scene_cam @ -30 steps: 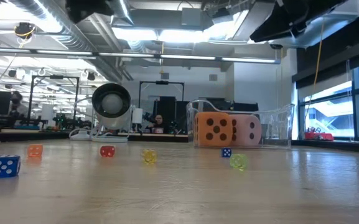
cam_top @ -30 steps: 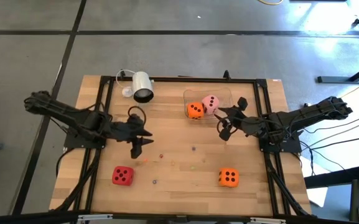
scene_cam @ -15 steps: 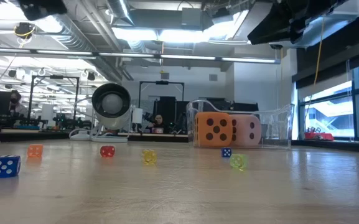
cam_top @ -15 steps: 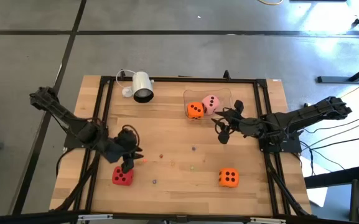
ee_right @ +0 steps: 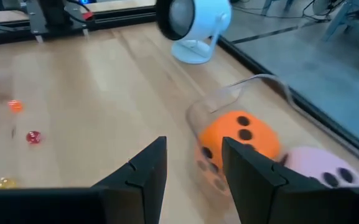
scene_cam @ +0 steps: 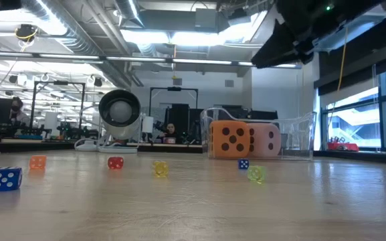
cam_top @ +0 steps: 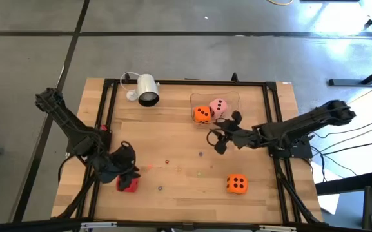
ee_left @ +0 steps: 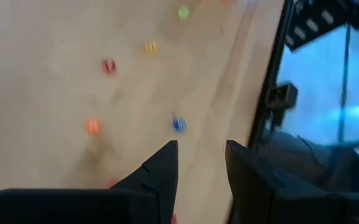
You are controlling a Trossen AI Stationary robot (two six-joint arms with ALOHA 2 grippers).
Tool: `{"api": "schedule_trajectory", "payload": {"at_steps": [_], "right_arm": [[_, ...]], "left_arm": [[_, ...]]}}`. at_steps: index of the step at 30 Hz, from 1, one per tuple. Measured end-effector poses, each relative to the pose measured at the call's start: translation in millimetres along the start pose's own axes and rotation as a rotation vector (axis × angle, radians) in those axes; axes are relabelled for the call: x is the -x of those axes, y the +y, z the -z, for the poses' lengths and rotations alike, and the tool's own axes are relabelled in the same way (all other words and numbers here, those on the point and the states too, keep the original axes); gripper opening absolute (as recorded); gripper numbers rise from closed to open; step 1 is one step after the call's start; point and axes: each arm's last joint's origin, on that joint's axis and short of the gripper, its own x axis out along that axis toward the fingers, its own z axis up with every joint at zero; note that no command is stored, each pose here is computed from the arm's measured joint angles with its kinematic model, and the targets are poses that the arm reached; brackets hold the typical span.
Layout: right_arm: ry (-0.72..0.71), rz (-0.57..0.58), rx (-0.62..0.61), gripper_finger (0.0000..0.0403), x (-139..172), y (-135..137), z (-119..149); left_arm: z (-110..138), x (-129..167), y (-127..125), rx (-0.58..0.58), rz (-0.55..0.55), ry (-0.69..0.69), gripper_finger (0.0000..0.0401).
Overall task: Pick & Place Dice
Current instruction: Put the large red die into the transparent bin
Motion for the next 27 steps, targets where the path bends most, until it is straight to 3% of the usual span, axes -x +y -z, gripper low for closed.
{"api": "schedule_trajectory", "payload": {"at_steps": [5, 13, 23, 27], "right_arm": [[0.031, -0.075, 0.007, 0.0153, -11, 11, 6], [0.048, -0.110, 0.008, 0.0153, -17, 16, 10], [-0.007, -0.155, -0.010, 0.0153, -17, 19, 4], [-0.028, -0.174, -0.010, 0.0153, -17, 20, 1]], "left_arm": [[7, 1, 7, 0.060, -0.046, 0.157, 0.0125], [10, 3, 24, -0.060, -0.199, 0.229, 0.0131], [5, 1, 28, -0.201, -0.187, 0.272, 0.0201], [-1, -1, 30, -0.251, -0.184, 0.278, 0.0211]]}}
